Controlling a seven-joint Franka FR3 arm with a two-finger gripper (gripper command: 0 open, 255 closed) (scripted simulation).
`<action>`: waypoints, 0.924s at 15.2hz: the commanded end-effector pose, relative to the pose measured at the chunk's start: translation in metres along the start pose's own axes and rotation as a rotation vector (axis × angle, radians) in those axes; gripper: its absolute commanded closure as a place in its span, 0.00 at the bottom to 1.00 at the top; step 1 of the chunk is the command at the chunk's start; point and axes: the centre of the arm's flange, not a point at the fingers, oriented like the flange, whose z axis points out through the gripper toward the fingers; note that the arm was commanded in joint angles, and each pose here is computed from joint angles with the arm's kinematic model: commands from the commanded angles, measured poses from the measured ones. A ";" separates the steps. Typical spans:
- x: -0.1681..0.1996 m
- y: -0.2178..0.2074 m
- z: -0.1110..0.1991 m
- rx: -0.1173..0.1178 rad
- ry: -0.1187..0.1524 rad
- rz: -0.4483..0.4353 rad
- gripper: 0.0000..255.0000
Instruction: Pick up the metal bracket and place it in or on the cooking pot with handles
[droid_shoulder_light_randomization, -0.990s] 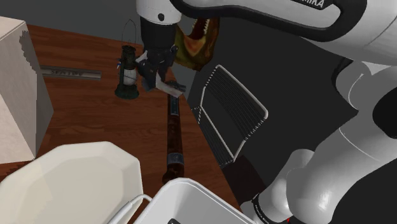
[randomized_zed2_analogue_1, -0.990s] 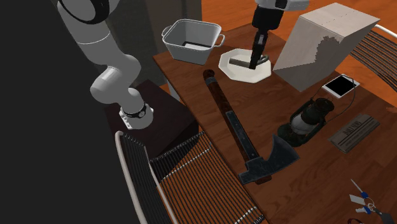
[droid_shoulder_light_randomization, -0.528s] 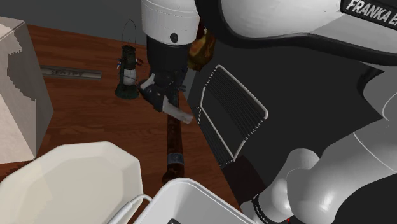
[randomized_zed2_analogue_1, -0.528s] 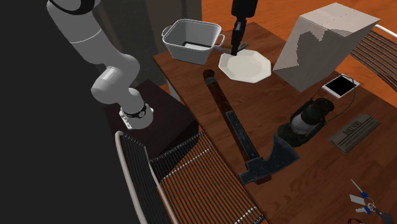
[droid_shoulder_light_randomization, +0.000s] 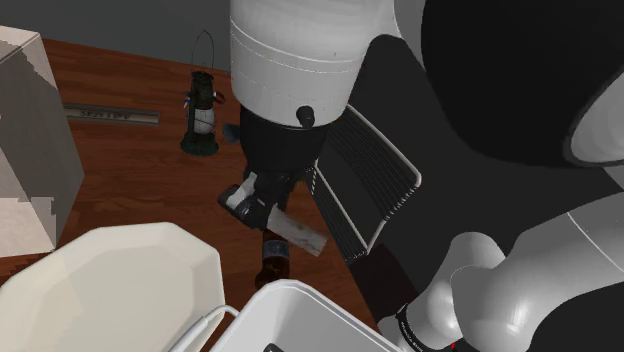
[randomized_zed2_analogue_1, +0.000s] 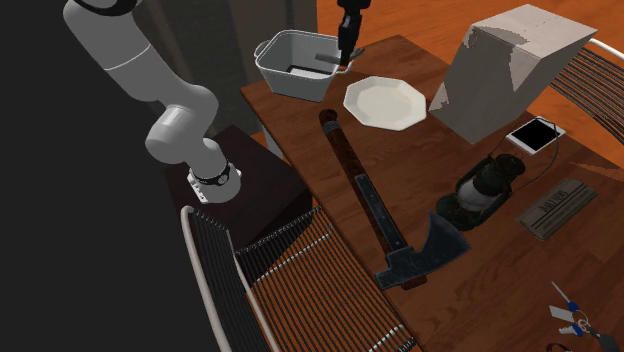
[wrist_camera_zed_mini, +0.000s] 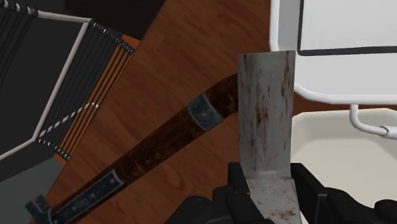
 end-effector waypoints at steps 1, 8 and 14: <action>-0.024 -0.015 -0.004 0.000 -0.001 0.002 1.00; -0.095 -0.073 -0.016 0.000 -0.001 0.002 1.00; -0.156 -0.123 -0.027 0.000 -0.001 0.002 1.00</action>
